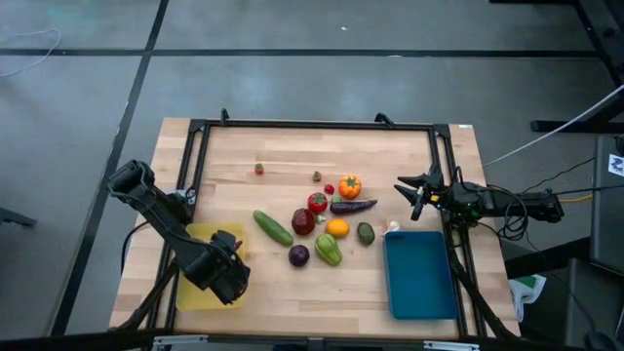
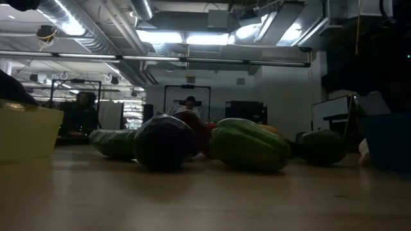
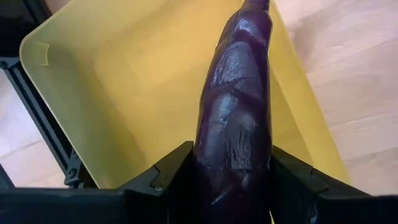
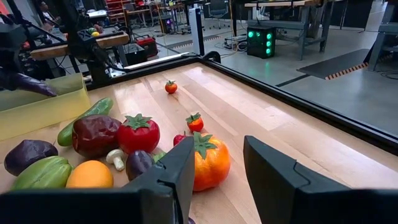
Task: Sort produce into baskets
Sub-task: Put the top eggplant into the yellow bin
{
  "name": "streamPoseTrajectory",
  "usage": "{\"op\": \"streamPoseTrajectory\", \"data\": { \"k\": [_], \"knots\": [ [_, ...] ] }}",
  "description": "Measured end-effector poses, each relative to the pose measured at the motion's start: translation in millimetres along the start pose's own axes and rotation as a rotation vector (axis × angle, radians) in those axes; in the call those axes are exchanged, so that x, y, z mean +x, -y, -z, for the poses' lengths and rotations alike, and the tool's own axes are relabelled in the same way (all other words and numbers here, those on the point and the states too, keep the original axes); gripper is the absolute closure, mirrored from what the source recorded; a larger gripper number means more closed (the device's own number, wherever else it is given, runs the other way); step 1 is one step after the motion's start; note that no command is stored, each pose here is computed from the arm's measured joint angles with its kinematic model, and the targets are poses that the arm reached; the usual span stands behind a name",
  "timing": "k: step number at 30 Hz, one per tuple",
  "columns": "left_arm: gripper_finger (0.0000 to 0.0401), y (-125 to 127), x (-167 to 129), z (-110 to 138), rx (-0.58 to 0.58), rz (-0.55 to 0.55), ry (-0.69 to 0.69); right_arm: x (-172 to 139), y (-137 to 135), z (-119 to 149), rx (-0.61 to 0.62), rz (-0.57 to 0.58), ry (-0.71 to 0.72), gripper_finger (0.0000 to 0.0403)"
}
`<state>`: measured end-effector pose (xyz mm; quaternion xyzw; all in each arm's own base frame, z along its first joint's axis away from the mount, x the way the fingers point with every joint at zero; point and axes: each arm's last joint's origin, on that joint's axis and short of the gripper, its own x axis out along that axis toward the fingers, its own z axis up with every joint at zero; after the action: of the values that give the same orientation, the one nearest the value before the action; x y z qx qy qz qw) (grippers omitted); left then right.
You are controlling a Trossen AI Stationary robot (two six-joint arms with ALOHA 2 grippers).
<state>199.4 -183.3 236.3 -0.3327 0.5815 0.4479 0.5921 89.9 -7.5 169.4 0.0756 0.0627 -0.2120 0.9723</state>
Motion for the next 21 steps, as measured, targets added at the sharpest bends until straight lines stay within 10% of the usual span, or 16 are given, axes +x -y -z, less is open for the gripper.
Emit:
{"op": "streamPoseTrajectory", "data": {
  "k": [21],
  "knots": [
    [0.0221, 0.1, 0.5, -2.7, 0.018, -0.020, -0.030, 0.0, 0.0, 0.0, 0.000, 0.000, 0.000, 0.0267]
  ]
}}
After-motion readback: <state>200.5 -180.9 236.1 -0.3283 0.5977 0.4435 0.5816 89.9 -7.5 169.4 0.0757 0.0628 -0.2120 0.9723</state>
